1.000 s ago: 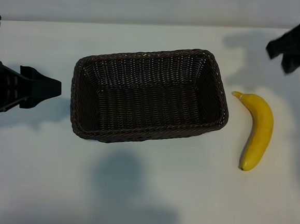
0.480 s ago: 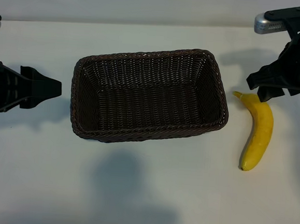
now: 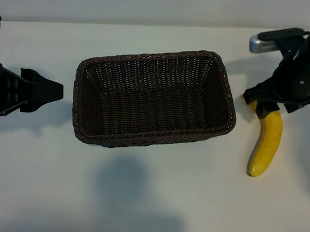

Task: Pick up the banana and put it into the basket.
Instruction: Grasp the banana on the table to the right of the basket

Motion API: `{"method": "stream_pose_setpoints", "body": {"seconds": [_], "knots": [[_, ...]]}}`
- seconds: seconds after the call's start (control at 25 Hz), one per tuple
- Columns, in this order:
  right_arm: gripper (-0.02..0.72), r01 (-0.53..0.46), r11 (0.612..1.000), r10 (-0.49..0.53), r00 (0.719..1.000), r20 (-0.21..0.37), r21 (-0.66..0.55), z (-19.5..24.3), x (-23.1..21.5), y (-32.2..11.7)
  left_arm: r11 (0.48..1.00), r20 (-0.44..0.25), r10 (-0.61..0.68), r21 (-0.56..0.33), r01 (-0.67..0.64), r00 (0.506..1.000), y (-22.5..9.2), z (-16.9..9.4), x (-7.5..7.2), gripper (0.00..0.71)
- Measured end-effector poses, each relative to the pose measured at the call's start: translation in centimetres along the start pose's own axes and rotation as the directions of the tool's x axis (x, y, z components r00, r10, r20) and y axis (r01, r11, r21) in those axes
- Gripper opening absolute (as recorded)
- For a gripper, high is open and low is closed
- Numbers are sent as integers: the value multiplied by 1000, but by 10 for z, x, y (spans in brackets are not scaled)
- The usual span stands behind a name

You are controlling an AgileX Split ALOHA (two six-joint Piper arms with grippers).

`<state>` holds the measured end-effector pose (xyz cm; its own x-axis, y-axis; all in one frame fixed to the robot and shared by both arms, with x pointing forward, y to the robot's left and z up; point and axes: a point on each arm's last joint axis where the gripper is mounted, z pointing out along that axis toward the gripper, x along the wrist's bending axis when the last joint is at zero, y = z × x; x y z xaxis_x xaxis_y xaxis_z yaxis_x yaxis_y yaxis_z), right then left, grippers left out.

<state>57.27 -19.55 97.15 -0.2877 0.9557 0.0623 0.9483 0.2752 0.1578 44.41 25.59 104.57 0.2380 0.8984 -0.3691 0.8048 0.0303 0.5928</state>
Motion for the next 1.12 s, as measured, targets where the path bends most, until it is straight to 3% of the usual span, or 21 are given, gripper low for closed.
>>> {"method": "stream_pose_setpoints", "body": {"seconds": [0.96,1.12], "knots": [[580,28,994,-32,999,42,103,57,-8,3,1000,0,-2,0,2,1000,0,0,0,607],[505,21,994,-25,999,36,108,59,-7,3,1000,0,-2,1,2,1000,0,0,0,607]]}}
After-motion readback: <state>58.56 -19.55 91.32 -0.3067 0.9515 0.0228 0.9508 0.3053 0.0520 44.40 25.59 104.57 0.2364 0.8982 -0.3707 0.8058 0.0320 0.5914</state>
